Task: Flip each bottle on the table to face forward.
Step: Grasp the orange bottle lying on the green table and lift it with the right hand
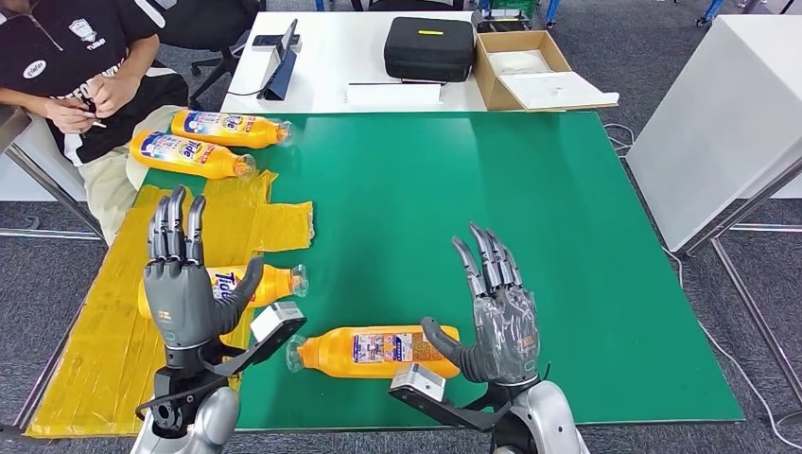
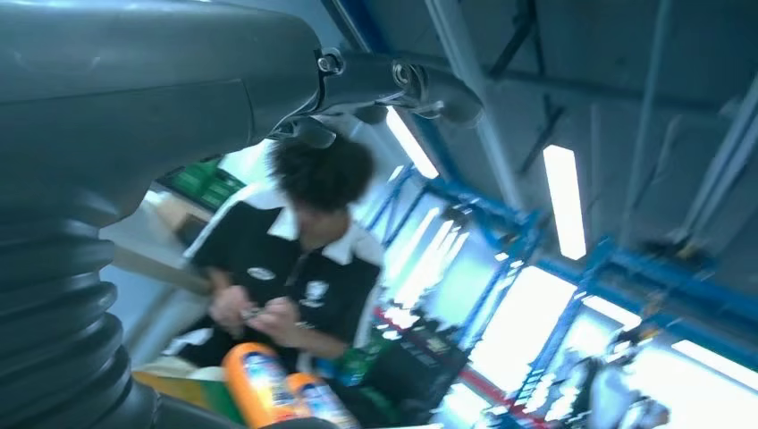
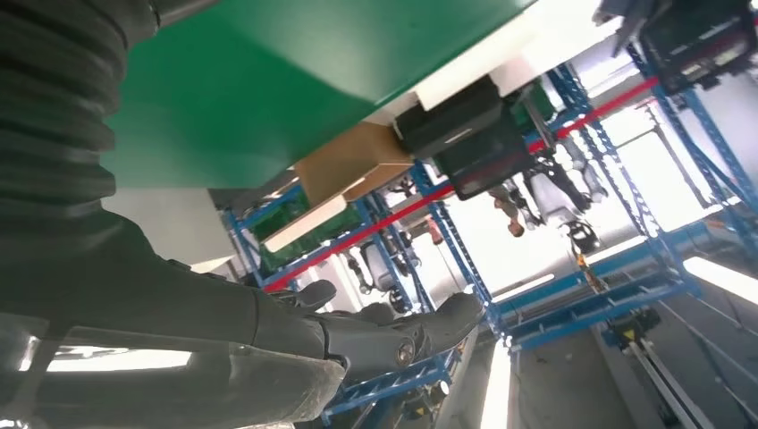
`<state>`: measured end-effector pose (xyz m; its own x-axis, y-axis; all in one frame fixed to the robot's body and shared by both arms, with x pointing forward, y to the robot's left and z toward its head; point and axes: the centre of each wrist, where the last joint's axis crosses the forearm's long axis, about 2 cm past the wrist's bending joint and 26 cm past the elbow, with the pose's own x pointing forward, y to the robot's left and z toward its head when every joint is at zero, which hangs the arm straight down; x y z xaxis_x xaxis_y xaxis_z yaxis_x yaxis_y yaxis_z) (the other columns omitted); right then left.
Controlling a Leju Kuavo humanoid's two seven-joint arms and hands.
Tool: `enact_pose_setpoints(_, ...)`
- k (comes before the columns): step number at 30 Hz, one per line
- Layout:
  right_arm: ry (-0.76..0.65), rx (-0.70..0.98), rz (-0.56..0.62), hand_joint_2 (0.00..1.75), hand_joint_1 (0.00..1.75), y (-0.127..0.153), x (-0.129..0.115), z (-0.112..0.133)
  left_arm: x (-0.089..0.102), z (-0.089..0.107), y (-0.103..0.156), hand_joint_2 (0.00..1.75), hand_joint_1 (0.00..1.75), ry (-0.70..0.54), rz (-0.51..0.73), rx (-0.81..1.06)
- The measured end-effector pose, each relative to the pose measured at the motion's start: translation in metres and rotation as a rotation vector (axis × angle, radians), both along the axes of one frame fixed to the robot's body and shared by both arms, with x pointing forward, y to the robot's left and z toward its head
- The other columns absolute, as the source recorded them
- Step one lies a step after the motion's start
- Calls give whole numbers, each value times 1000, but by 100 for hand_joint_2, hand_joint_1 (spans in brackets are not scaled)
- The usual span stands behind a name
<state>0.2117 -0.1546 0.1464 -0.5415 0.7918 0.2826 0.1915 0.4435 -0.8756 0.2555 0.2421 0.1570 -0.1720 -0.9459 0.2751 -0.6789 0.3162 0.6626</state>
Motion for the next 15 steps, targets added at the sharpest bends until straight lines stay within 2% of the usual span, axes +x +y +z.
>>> enact_pose_setpoints(5, 73, -66, -36, 175, 0, -3, 0, -3, -9, 10, -10, 175, 0, -49, -41, -29)
enact_pose_setpoints(10, 253, -107, -5, 175, 0, -3, 11, -14, -5, 11, -28, 175, 0, -40, -100, -98)
enact_pose_setpoints(15, 308, -123, 2, 175, 0, -2, 21, -22, -3, 10, -40, 175, 0, -25, -138, -122)
